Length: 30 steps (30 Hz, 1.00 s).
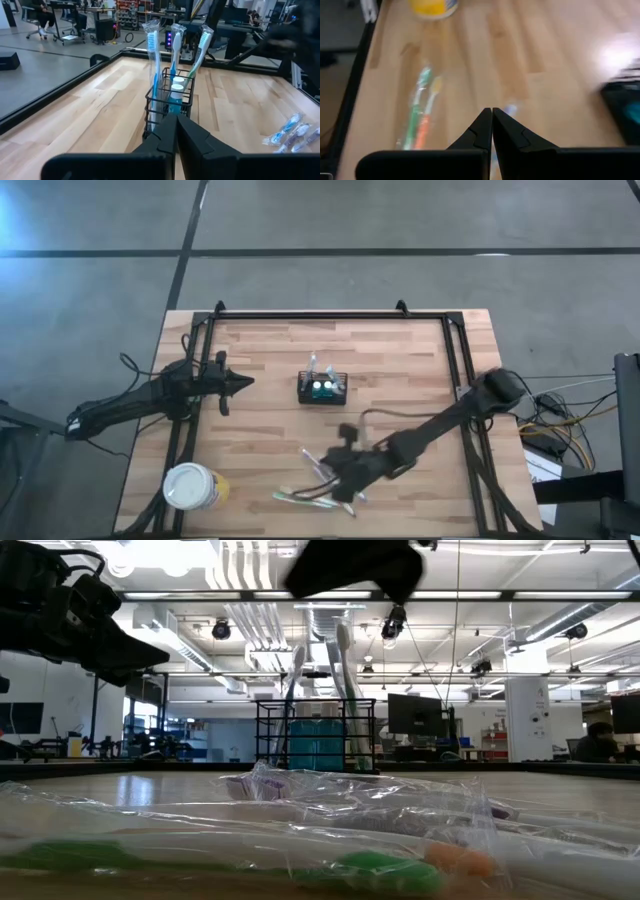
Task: Pick & Place toothbrushing station
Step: Put the green toothbrush into the wire organizer
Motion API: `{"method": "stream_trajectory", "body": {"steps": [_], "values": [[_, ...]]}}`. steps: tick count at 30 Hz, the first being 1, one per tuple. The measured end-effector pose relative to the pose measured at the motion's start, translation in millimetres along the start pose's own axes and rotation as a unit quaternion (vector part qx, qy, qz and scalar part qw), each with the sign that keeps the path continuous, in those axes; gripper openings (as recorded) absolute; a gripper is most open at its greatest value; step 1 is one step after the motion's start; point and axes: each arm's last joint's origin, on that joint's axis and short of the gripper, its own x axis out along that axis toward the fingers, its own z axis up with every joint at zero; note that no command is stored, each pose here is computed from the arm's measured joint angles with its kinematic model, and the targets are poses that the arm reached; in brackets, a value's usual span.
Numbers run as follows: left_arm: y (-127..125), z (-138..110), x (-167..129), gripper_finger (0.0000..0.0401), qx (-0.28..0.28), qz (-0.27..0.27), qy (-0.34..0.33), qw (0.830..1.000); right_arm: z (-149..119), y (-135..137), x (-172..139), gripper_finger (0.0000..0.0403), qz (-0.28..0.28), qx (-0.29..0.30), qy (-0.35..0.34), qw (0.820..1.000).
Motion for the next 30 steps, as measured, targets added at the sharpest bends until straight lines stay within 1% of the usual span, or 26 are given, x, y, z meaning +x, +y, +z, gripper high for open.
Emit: {"method": "stream_trajectory", "body": {"steps": [3,5,7,11,16,20,23,27,30], "values": [[0,0,0,0.0016,-0.006,-0.001,0.000,1.000,12,20,23,0.0008,0.006,-0.008,0.036,0.999],[0,0,0,0.0017,-0.011,-0.002,0.000,1.000,19,31,36,0.0011,0.004,-0.003,0.060,0.998],[0,0,0,0.0018,-0.012,-0.002,0.000,1.000,24,42,47,0.0021,0.019,-0.005,0.092,0.996],[0,0,0,0.0016,-0.013,-0.002,0.000,1.000,27,61,68,0.0059,0.043,-0.013,0.134,0.990],[0,0,0,0.0014,-0.015,-0.002,0.000,1.000,22,82,90,0.0111,0.048,-0.027,0.164,0.985],[0,0,0,0.0014,-0.020,-0.002,0.001,1.000,10,88,99,0.0143,0.057,-0.033,0.184,0.981],[0,0,0,0.0014,-0.022,-0.002,0.002,1.000,3,89,101,0.0159,0.054,-0.021,0.197,0.979],[0,-1,0,0.0014,-0.022,-0.002,0.003,1.000,0,89,101,0.0164,0.048,-0.015,0.197,0.979],[0,-1,1,0.0014,-0.023,-0.002,0.003,1.000,-3,90,104,0.0157,0.046,-0.017,0.201,0.978]]}}
